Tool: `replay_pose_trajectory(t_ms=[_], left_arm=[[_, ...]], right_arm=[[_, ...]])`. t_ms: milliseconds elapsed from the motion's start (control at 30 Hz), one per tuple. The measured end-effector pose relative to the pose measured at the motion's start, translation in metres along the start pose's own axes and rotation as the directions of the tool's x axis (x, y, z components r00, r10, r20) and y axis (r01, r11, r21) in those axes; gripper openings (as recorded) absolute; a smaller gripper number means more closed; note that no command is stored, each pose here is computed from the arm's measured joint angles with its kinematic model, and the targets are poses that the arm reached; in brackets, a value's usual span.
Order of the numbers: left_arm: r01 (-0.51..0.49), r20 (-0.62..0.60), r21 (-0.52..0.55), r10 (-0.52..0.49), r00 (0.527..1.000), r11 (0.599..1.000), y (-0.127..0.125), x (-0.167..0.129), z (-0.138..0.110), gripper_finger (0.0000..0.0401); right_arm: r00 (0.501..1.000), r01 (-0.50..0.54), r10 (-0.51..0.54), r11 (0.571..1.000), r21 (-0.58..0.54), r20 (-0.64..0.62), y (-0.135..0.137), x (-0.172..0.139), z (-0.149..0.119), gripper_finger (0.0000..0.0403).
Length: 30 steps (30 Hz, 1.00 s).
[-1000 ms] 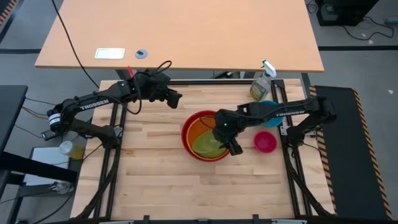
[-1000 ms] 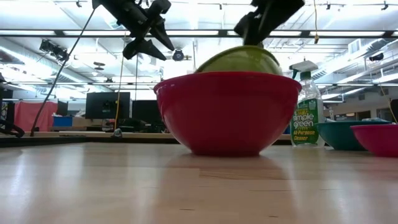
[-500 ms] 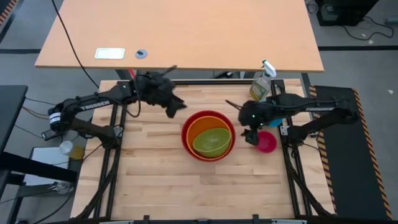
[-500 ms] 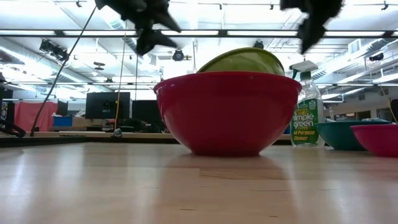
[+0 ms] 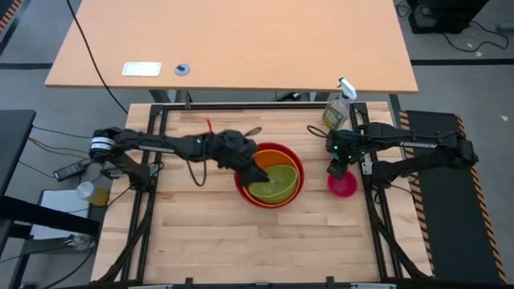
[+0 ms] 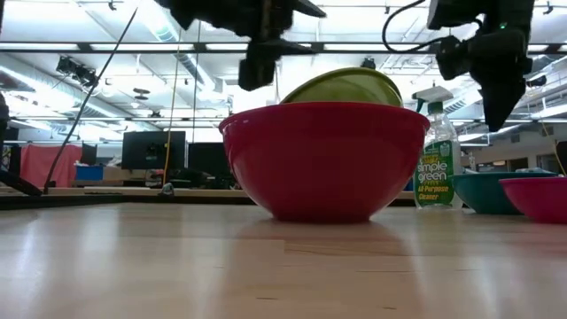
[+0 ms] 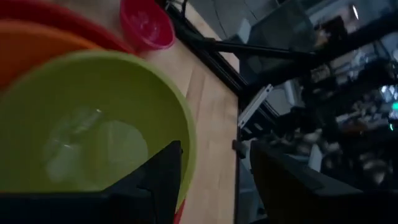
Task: Nest bowls inside each other
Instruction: Stack the light green bowl on top of the orange bowl
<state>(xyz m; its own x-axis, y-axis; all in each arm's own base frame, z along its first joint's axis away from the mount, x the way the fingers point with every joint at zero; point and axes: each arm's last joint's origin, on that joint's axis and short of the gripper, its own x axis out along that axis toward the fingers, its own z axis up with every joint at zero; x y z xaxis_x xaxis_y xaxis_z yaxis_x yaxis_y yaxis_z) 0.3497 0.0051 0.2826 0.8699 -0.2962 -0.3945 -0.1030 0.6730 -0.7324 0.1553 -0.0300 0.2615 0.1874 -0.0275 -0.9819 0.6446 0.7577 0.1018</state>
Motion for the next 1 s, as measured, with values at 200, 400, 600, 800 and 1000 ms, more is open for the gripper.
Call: replay_pose_trajectory(t_ms=[200, 400, 600, 800, 1000], left_arm=[[-0.065, -0.039, 0.008, 0.065, 0.997, 0.998, -0.013, 0.042, -0.015, 0.0192], [-0.297, -0.122, 0.086, 0.306, 0.944, 0.951, -0.017, 0.080, -0.021, 0.0192], [-0.387, -0.196, 0.099, 0.399, 0.896, 0.917, 0.000, 0.109, -0.023, 0.0192], [-0.418, -0.145, 0.138, 0.436, 0.888, 0.898, 0.004, 0.112, -0.016, 0.0192], [-0.427, -0.124, 0.116, 0.439, 0.890, 0.897, -0.002, 0.105, -0.012, 0.0192]], right_arm=[[0.998, -0.037, 0.038, 0.999, -0.036, 0.041, 0.004, -0.001, 0.005, 0.0219], [0.996, -0.054, 0.059, 0.996, -0.066, 0.072, 0.003, -0.005, 0.003, 0.0219], [0.989, -0.073, 0.084, 0.993, -0.094, 0.120, 0.002, -0.011, 0.000, 0.0219], [0.984, -0.077, 0.091, 0.992, -0.096, 0.156, 0.001, -0.016, -0.002, 0.0219], [0.980, -0.085, 0.101, 0.991, -0.100, 0.170, 0.000, -0.018, -0.003, 0.0219]])
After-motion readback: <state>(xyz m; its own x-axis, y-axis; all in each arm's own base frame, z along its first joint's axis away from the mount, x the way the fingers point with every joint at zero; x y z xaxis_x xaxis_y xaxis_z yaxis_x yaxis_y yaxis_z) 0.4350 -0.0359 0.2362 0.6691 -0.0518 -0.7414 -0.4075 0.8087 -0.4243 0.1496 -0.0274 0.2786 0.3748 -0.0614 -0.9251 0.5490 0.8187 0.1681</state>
